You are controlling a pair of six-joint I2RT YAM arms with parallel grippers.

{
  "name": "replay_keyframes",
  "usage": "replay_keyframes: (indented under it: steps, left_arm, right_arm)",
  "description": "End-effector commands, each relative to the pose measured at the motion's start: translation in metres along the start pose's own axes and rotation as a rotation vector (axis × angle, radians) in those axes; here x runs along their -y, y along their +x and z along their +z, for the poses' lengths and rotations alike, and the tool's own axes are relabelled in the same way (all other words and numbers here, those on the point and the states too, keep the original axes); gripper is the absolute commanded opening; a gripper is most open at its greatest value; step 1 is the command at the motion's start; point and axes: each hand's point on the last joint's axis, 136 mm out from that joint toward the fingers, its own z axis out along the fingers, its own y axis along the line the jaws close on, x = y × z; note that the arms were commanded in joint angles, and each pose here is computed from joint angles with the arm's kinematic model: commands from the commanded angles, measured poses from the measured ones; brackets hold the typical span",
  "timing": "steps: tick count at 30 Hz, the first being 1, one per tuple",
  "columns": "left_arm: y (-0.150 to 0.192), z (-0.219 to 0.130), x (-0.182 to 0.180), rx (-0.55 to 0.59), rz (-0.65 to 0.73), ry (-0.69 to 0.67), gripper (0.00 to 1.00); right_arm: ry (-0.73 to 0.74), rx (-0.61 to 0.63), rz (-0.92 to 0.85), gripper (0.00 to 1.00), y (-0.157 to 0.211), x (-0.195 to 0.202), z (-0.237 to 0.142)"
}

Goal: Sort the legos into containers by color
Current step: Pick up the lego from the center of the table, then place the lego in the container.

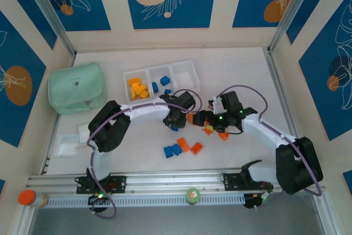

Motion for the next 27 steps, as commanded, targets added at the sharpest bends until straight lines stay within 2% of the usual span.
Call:
replay_keyframes:
  steps: [1, 6, 14, 20, 27]
  left_arm:
    - [0.001, -0.007, -0.001, -0.001, 0.007, -0.021, 0.35]
    - [-0.004, -0.024, -0.002, 0.020, -0.001, -0.019, 0.34]
    - [-0.030, -0.071, -0.014, 0.112, -0.050, 0.006, 0.34]
    - [-0.072, -0.096, -0.040, 0.188, -0.130, 0.011, 0.33]
    - [-0.138, -0.102, -0.076, 0.260, -0.228, -0.006, 0.31]
  right_arm:
    - [-0.030, -0.006, -0.024, 0.99, -0.003, -0.009, -0.004]
    - [-0.015, 0.001, -0.049, 0.99, -0.008, -0.013, -0.009]
    - [-0.021, 0.017, -0.090, 0.99, -0.024, -0.030, -0.021]
    - [-0.033, 0.048, -0.114, 0.99, -0.040, -0.043, -0.027]
    - [-0.043, 0.100, -0.122, 0.99, -0.064, -0.056, -0.030]
